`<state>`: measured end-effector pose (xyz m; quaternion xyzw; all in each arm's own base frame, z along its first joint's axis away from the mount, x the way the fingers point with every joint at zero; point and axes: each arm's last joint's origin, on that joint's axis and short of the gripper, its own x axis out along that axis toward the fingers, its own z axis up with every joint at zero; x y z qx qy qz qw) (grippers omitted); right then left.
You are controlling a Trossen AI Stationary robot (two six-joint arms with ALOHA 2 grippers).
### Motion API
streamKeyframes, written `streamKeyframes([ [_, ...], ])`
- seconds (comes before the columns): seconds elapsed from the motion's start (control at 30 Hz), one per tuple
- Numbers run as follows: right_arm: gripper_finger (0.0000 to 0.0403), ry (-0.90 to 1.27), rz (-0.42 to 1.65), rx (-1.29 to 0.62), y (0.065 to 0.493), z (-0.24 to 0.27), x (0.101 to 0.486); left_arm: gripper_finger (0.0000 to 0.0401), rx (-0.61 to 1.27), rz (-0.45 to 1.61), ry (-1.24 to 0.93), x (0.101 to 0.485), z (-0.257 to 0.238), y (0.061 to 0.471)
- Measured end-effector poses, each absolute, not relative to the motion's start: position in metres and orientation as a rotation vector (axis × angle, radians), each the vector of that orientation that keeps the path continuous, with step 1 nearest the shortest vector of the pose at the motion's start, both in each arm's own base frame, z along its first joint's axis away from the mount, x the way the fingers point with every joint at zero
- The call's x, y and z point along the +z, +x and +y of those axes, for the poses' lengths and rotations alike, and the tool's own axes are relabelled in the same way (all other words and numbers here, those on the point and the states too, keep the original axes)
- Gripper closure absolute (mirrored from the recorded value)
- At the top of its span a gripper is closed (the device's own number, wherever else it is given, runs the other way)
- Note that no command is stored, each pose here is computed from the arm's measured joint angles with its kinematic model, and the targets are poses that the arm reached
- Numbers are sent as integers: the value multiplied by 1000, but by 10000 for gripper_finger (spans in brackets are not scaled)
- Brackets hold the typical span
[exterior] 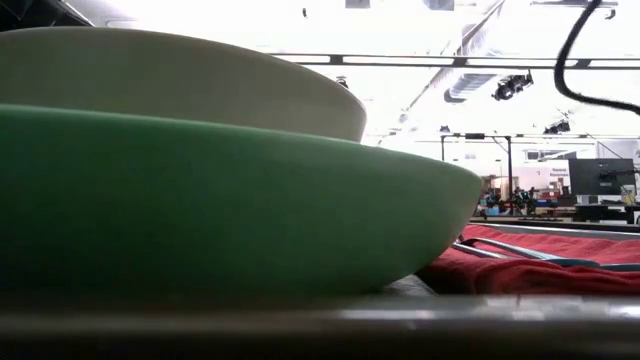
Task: Set up tray
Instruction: Put the yellow table knife on top of the red table napkin to the right of the blue fork
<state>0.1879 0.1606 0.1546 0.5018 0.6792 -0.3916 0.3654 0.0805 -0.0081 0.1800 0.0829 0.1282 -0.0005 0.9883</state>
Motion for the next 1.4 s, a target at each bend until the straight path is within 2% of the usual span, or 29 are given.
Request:
streamKeyframes([
  [0.27, 146, 1285, 1767, -1021, 178, 153, 139, 327, -6, 261, 144, 180, -8, 80],
  [0.97, 146, 1156, 1787, -1150, 165, 148, 139, 327, 15, 260, 140, 180, -8, 80],
  [1.27, 146, 1122, 1805, -1130, 157, 155, 137, 327, 15, 260, 139, 180, -8, 80],
  [1.4, 146, 1161, 1806, -1059, 150, 154, 126, 327, 16, 260, 127, 180, -8, 80],
])
